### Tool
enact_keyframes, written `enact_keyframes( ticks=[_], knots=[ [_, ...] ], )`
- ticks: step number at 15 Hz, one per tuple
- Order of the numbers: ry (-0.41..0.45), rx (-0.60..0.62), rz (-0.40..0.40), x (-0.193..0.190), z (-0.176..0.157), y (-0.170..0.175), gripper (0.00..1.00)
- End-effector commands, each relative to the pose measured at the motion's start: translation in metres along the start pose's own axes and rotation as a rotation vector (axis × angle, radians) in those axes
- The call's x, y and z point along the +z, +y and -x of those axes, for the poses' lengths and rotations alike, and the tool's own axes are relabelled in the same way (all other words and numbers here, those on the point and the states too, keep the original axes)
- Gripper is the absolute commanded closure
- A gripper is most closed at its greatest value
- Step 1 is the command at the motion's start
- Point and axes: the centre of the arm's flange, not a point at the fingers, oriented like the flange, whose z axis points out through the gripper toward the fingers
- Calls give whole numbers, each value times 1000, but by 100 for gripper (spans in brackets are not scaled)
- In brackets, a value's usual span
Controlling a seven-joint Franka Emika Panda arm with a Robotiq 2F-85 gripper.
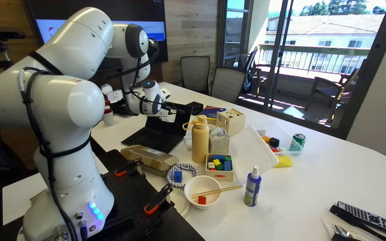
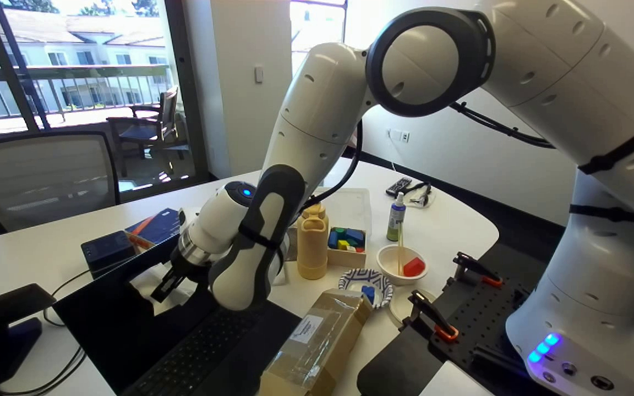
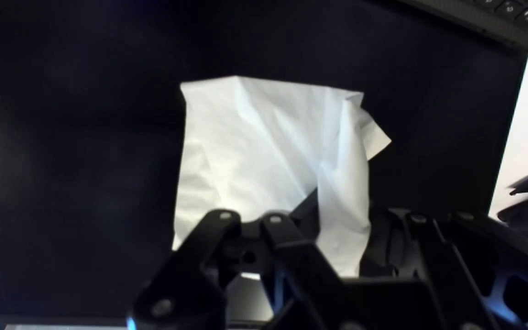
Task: Use the white napkin to wipe the laptop screen.
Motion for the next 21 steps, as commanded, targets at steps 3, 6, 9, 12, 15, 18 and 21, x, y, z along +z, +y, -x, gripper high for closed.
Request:
enact_keyframes(
  ticks=[3,6,9,12,15,18,21],
  knots=[
    [38,-65,40,-3,-31,11,97],
    [48,-64,80,-9,-36,25,97],
    [48,-56,124,-23,-29,35,97],
    [38,-42,177,-37,-19,40,97],
    [3,-18,224,-58,-6,37,97],
    [-79,14,195,-90,12,24,97],
    [-169,62,151,-130,30,10,97]
  ],
)
